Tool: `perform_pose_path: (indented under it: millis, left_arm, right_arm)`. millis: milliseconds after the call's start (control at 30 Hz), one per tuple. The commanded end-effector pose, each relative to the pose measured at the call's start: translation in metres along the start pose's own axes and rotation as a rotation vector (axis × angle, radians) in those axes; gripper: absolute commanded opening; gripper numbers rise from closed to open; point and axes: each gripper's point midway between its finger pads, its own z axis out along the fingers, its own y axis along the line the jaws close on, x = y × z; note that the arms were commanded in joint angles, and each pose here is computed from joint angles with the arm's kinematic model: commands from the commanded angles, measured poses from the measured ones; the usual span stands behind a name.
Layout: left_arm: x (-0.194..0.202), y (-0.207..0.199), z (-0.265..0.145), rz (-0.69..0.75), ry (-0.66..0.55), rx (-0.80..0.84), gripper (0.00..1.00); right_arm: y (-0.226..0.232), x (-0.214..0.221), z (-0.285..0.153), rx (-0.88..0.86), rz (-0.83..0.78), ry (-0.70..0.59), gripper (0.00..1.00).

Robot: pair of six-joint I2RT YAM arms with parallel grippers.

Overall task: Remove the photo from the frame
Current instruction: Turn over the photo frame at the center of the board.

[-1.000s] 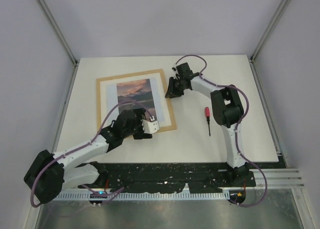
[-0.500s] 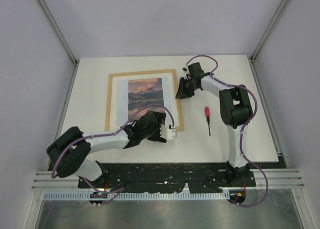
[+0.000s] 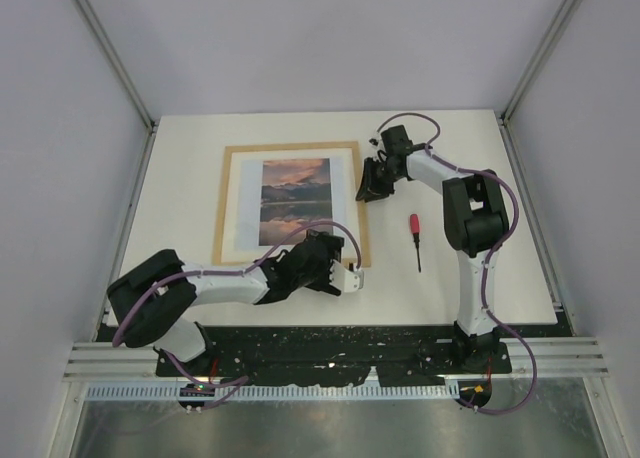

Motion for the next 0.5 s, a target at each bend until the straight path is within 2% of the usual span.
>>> perform_pose_path:
  millis: [0, 467]
  left_arm:
    - [-0.024, 0.013, 0.001, 0.003, -0.056, -0.054, 1.00]
    - [-0.034, -0.009, 0.003, 0.074, -0.066, -0.004, 1.00]
  right_arm:
    - [0.014, -0.014, -0.035, -0.002, -0.028, -0.038, 0.08]
    - [0.029, -0.032, -0.060, -0.024, -0.033, -0.084, 0.08]
